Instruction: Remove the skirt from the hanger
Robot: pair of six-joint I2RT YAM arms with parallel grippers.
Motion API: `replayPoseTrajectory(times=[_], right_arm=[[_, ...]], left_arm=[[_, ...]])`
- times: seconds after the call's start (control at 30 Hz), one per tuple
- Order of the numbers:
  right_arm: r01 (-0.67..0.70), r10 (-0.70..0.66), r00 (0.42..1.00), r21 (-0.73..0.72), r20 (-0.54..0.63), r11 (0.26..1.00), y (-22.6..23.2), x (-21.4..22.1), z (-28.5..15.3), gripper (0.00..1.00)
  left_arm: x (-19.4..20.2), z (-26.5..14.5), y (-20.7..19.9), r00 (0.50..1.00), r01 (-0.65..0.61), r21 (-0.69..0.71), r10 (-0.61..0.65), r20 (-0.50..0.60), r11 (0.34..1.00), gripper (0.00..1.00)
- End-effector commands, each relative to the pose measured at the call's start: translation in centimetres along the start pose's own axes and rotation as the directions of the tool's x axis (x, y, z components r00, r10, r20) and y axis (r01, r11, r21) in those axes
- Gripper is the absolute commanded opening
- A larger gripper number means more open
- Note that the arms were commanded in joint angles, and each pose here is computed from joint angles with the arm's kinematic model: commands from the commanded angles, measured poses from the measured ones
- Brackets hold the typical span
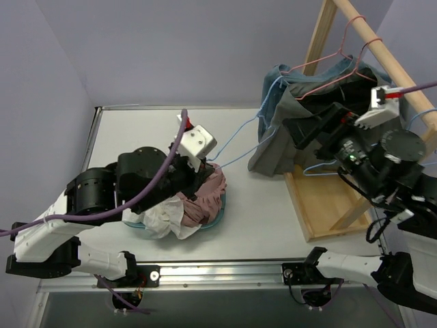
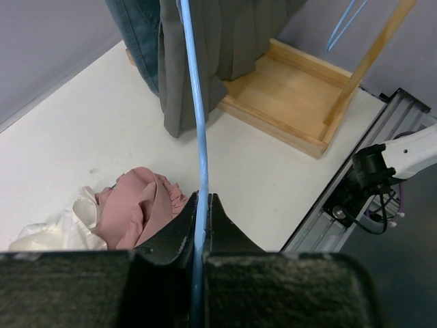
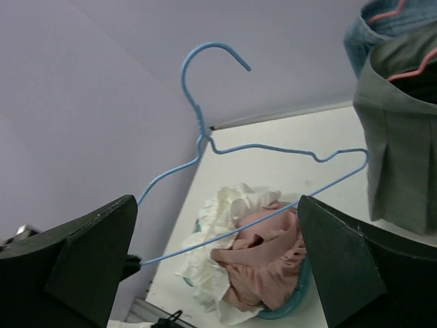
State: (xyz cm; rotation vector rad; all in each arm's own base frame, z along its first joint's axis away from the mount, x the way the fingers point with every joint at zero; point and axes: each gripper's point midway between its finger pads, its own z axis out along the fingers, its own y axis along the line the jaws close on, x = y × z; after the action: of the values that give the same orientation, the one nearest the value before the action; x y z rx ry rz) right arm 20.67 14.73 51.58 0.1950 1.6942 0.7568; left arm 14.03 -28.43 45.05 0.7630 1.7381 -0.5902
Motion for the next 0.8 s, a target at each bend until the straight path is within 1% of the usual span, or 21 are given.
replayPoseTrajectory(times=[0.0, 0.03, 0.07, 0.1, 0.13, 0.17, 0.2, 0.23, 0.27, 0.3, 0.33, 0.37, 0.4, 0.43, 0.47, 0.5, 0.53, 0.57, 0.7, 0.73, 0.77], right_arm=[[-0.059, 0.080, 0.994, -0.246, 0.078, 0.968, 4.1, -3.8, -3.9, 1.00], [-0.078, 0.125, 0.983, -0.315, 0.132, 0.946, 5.4, -5.5, -4.6, 1.00], [-0.087, 0.152, 0.976, -0.360, 0.157, 0.929, 6.1, -6.5, -5.4, 1.00], [-0.100, 0.201, 0.959, -0.429, 0.197, 0.898, 7.3, -8.4, -6.8, 1.00], [-0.107, 0.234, 0.946, -0.466, 0.225, 0.878, 7.9, -9.9, -8.0, 0.98], [-0.104, 0.242, 0.942, -0.484, 0.233, 0.869, 8.5, -10.6, -8.2, 0.93], [-0.097, 0.255, 0.934, -0.511, 0.250, 0.854, 9.1, -11.6, -8.9, 0.77], [-0.077, 0.252, 0.936, -0.555, 0.246, 0.828, 10.0, -11.9, -9.6, 0.70], [-0.058, 0.260, 0.930, -0.593, 0.261, 0.803, 10.7, -12.7, -10.7, 0.65], [-0.037, 0.288, 0.913, -0.643, 0.290, 0.765, 11.5, -13.9, -12.0, 0.57], [-0.014, 0.277, 0.919, -0.679, 0.280, 0.734, 12.1, -13.3, -12.3, 0.51], [-0.009, 0.300, 0.907, -0.701, 0.294, 0.713, 12.1, -13.9, -13.5, 0.47], [-0.003, 0.329, 0.892, -0.725, 0.309, 0.689, 12.4, -14.6, -14.3, 0.32], [0.001, 0.337, 0.887, -0.733, 0.314, 0.680, 12.4, -14.8, -14.7, 0.26], [0.006, 0.338, 0.886, -0.737, 0.318, 0.676, 12.3, -14.9, -15.0, 0.20], [0.005, 0.339, 0.885, -0.737, 0.317, 0.676, 12.3, -14.9, -15.0, 0.10], [0.001, 0.337, 0.886, -0.727, 0.319, 0.687, 12.2, -14.9, -14.7, 0.04], [0.000, 0.330, 0.890, -0.723, 0.316, 0.691, 12.1, -14.9, -14.7, 0.00], [-0.003, 0.308, 0.902, -0.707, 0.304, 0.707, 11.9, -14.4, -14.4, 0.00], [-0.003, 0.311, 0.899, -0.707, 0.308, 0.707, 11.7, -14.5, -14.7, 0.00], [-0.008, 0.312, 0.898, -0.698, 0.310, 0.716, 11.4, -14.4, -14.6, 0.00]], left_arm=[[-1.4, 0.3, -1.5, 0.998, 0.029, 0.118, -0.036, 0.058, 0.993, 0.02], [-2.5, 0.8, -1.5, 0.994, 0.047, 0.141, -0.061, 0.093, 0.989, 0.02], [-2.8, 0.9, -2.8, 0.993, 0.048, 0.220, -0.069, 0.091, 0.974, 0.02], [-3.5, 1.6, -3.5, 0.993, 0.048, 0.243, -0.073, 0.095, 0.969, 0.02], [-3.9, 1.9, -4.0, 0.993, 0.042, 0.262, -0.070, 0.097, 0.964, 0.02], [-3.7, 3.1, -5.2, 0.995, 0.034, 0.295, -0.059, 0.076, 0.955, 0.02], [-5.1, 2.9, -5.6, 0.992, 0.027, 0.317, -0.065, 0.109, 0.948, 0.02], [-5.5, 3.2, -6.1, 0.991, 0.020, 0.332, -0.062, 0.117, 0.943, 0.02], [-5.7, 4.2, -7.1, 0.992, 0.011, 0.359, -0.055, 0.112, 0.933, 0.02], [-6.3, 4.6, -7.4, 0.990, -0.002, 0.369, -0.050, 0.131, 0.930, 0.02], [-7.9, 4.3, -7.5, 0.984, -0.008, 0.376, -0.060, 0.168, 0.926, 0.02], [-7.6, 6.0, -8.2, 0.988, -0.014, 0.379, -0.047, 0.149, 0.925, 0.02], [-8.1, 6.4, -8.6, 0.986, -0.025, 0.392, -0.041, 0.159, 0.920, 0.02], [-9.7, 6.2, -8.7, 0.979, -0.027, 0.397, -0.056, 0.198, 0.917, 0.02], [-9.3, 7.9, -9.6, 0.982, -0.031, 0.417, -0.050, 0.181, 0.908, 0.02], [-9.9, 8.2, -10.4, 0.979, -0.037, 0.449, -0.058, 0.196, 0.893, 0.02], [-10.5, 9.4, -11.1, 0.976, -0.040, 0.461, -0.064, 0.207, 0.887, 0.02], [-10.7, 9.9, -11.5, 0.975, -0.044, 0.471, -0.064, 0.211, 0.881, 0.02], [-11.8, 12.0, -12.8, 0.968, -0.056, 0.514, -0.079, 0.237, 0.856, 0.02], [-11.3, 13.4, -13.1, 0.971, -0.050, 0.517, -0.079, 0.225, 0.854, 0.02], [-12.3, 13.4, -13.1, 0.963, -0.040, 0.529, -0.108, 0.247, 0.848, 0.02]])
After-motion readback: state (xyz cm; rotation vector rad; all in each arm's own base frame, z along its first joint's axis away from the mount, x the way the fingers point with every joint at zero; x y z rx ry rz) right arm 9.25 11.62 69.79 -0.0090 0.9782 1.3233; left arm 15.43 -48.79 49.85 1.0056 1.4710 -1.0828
